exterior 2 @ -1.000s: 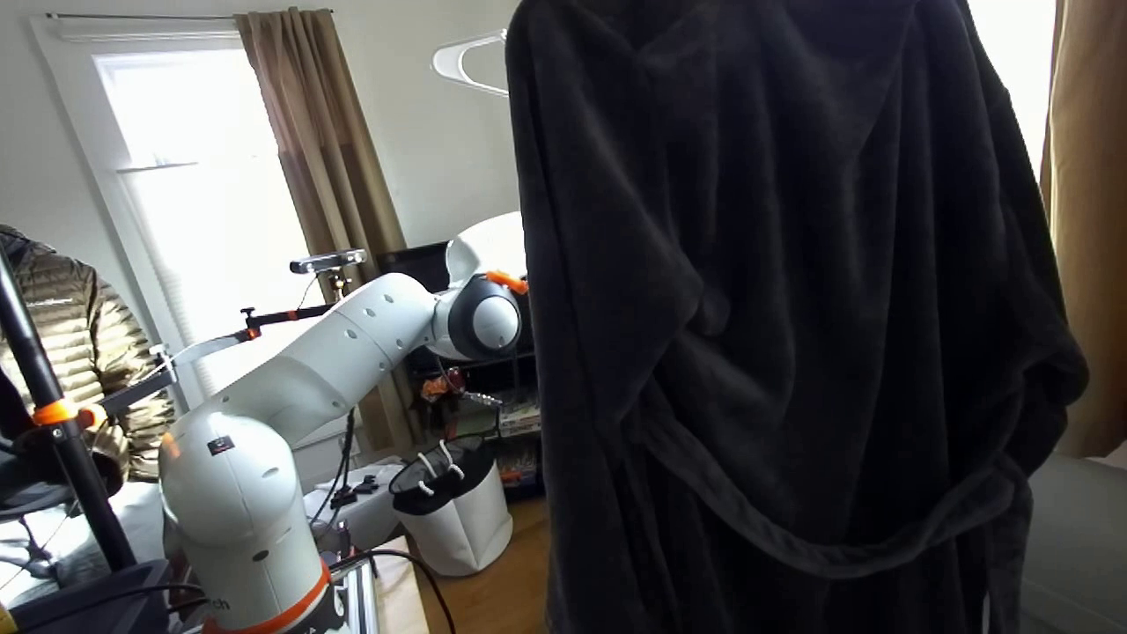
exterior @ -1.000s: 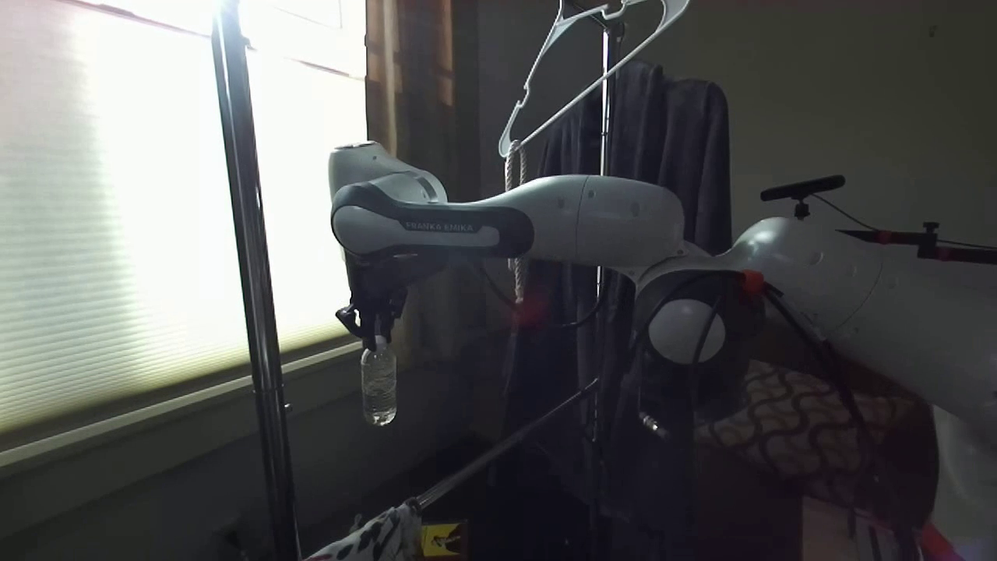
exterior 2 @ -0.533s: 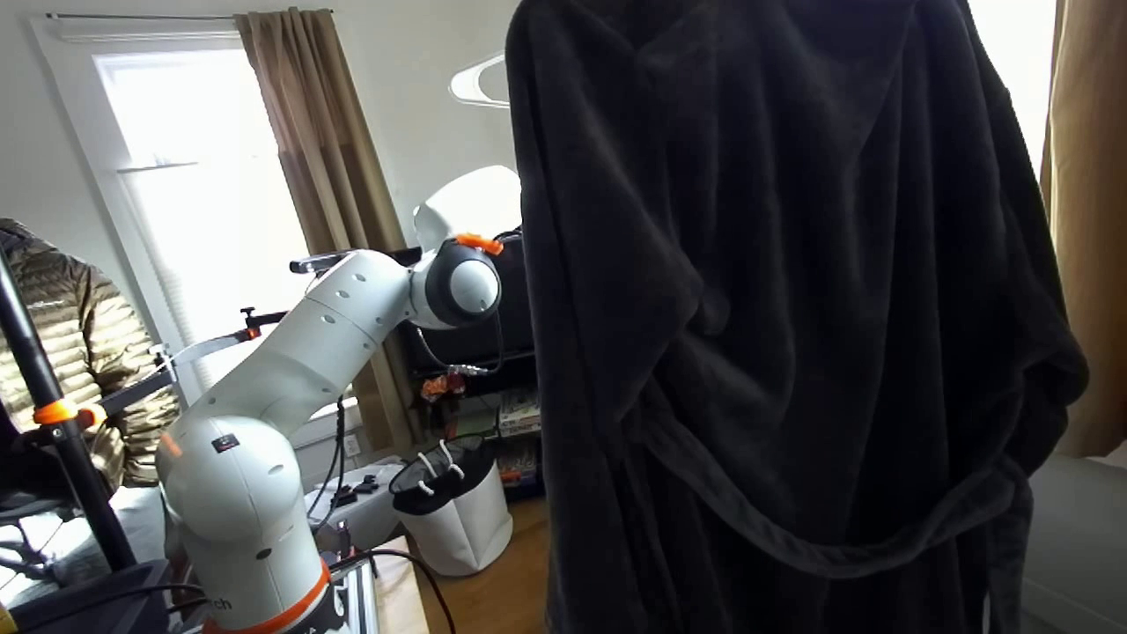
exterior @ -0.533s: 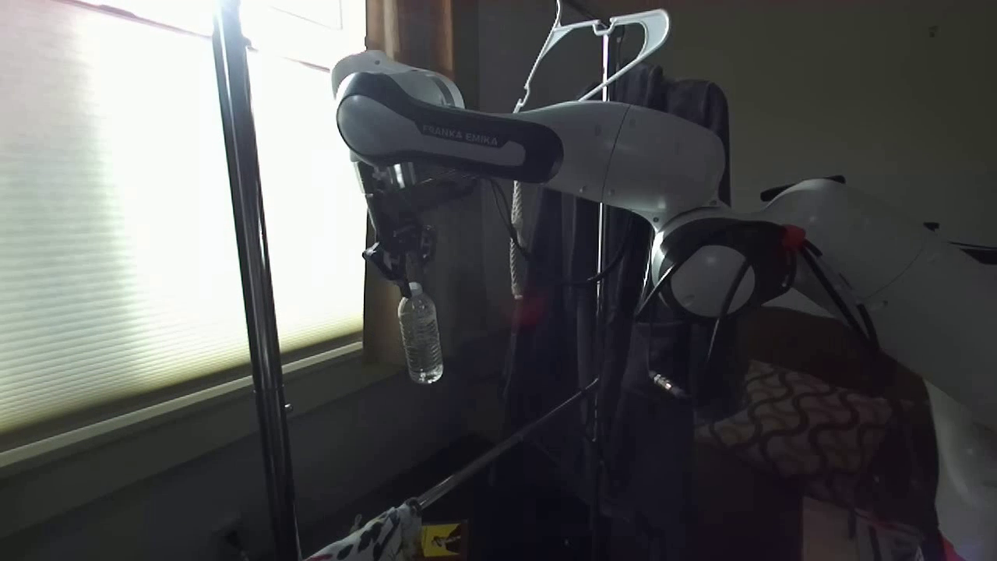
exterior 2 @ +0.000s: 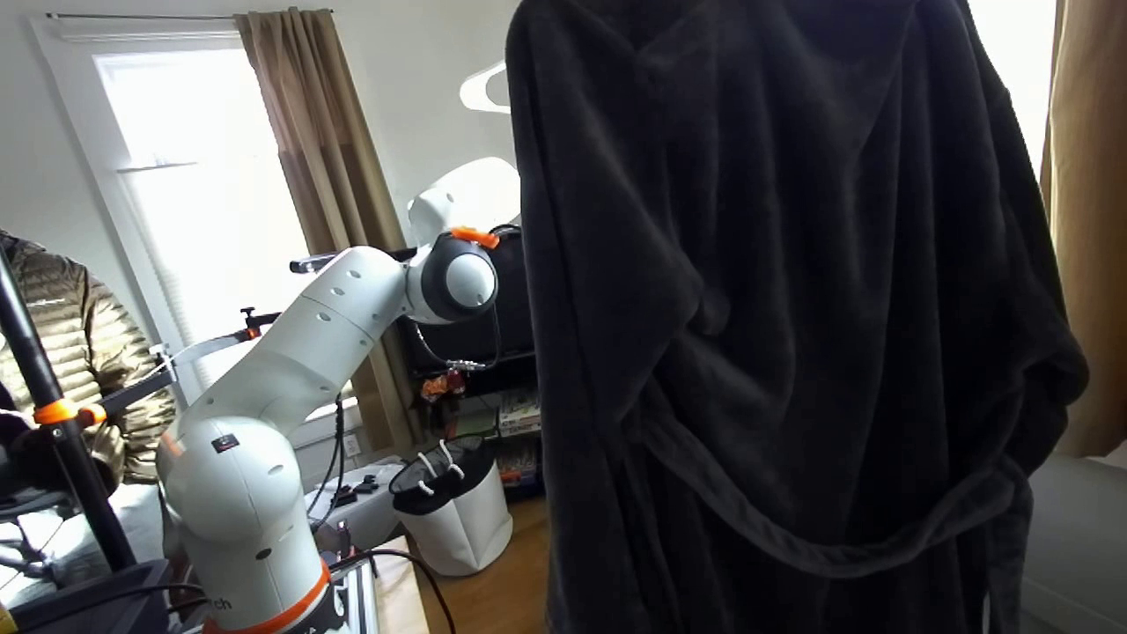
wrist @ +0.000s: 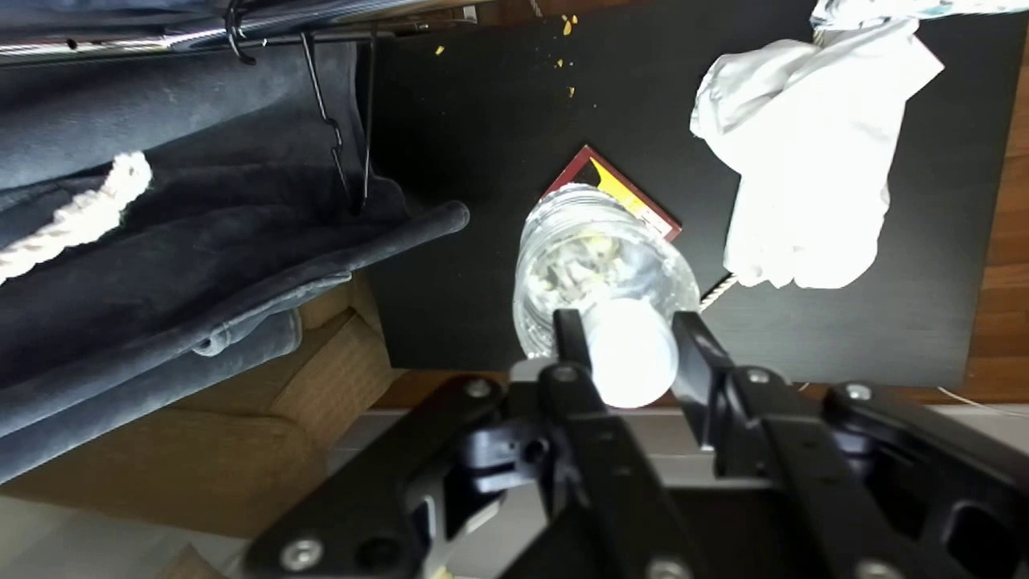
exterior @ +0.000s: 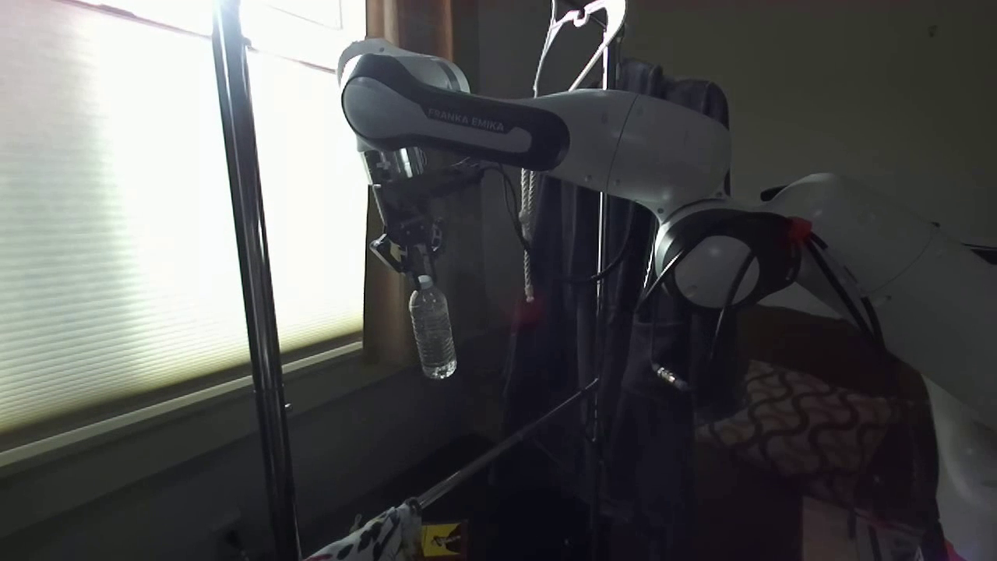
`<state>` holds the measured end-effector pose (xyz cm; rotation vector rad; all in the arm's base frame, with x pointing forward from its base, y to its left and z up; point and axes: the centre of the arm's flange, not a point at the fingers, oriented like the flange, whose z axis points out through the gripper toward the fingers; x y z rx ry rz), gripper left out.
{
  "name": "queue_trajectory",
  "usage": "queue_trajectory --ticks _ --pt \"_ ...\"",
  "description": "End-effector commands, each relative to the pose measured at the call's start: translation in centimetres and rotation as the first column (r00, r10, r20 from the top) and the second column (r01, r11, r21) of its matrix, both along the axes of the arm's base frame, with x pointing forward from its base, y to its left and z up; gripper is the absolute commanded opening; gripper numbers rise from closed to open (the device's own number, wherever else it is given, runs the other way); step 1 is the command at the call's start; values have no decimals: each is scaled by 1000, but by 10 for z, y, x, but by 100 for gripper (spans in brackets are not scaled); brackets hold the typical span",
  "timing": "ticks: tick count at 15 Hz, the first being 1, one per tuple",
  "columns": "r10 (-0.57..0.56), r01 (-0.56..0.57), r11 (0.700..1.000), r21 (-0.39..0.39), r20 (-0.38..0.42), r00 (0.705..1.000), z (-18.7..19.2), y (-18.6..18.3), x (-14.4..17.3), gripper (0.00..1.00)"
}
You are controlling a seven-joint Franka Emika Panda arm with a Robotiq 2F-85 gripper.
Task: Put the water bottle inside the pocket of the robe
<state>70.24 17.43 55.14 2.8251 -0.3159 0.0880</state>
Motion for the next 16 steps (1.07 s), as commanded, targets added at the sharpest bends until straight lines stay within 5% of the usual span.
queue_trajectory --ticks 1,3,5,8,12,16 --pt "-20 20 1000 4 -4 1000 -2 -3 -6 8" --pt "-74 72 997 -21 -81 994 -5 -18 -29 8" --pt "13 4 994 106 -158 987 4 -40 -73 8" --pt "103 -56 977 205 -227 968 20 -47 -95 8" --pt "199 -76 943 323 -369 908 27 -53 -126 8" --pt "228 -55 945 321 -530 817 4 -56 -136 8"
